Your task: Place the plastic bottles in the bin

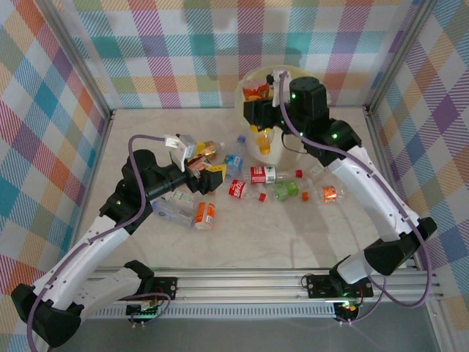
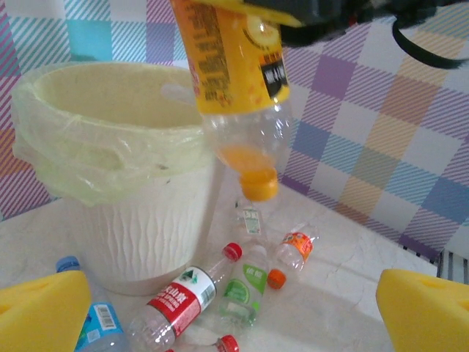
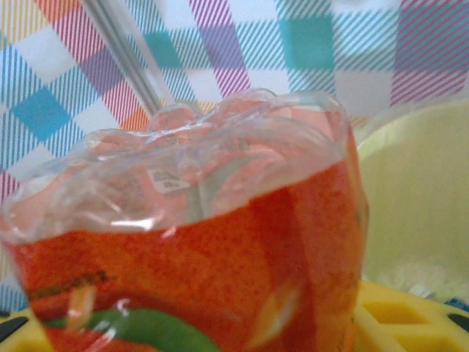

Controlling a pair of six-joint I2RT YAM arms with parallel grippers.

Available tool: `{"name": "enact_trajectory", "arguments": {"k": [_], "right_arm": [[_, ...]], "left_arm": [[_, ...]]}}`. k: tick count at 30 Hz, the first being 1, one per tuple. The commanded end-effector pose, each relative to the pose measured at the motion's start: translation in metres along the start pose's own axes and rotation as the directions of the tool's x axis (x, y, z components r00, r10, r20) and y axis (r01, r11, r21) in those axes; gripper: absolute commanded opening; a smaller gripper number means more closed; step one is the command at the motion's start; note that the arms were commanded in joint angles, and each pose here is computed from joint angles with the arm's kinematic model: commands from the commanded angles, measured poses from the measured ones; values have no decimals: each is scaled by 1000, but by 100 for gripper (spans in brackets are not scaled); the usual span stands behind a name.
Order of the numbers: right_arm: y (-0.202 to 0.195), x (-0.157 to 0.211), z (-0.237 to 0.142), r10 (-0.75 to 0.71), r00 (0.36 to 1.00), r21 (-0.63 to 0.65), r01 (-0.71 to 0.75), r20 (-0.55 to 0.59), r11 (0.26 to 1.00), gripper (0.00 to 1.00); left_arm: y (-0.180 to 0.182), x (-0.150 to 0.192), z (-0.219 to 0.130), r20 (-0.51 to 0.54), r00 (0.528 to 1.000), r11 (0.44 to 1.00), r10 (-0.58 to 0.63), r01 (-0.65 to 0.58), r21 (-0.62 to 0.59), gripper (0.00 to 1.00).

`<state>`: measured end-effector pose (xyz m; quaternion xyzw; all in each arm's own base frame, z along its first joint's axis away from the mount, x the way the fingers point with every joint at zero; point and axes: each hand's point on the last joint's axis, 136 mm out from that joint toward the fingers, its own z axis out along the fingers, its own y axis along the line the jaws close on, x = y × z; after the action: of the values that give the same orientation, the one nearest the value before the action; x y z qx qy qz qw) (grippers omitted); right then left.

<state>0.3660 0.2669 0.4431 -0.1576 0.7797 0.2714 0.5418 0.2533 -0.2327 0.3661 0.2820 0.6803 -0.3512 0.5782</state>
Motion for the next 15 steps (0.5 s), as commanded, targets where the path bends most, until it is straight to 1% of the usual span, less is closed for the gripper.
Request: {"name": "enact_trajectory", "arguments": {"k": [1,6,9,13,15], "right_arm": [[-4,-56,-9,-40,984,36,35,171,999,56],[-20,-88,-8,-39,965,89,16,259,996,55],[-36,-103,-5,-45,953,143,2,298,990,55],[-58,-111,5,-73,951,225,4,299,974,55],[-70,-112,13,-91,956,270,12,279,963,55]], "left_arm": [[-10,-12,-2,60,998,999,12,-15,43,100],[-15,-13,-3,67,997,997,33,-37,64,100],[-16,-12,-3,67,997,996,34,-39,75,100],[-19,-13,-3,70,997,995,36,-42,89,100],[-20,-13,-4,72,997,994,39,-46,94,100]]}}
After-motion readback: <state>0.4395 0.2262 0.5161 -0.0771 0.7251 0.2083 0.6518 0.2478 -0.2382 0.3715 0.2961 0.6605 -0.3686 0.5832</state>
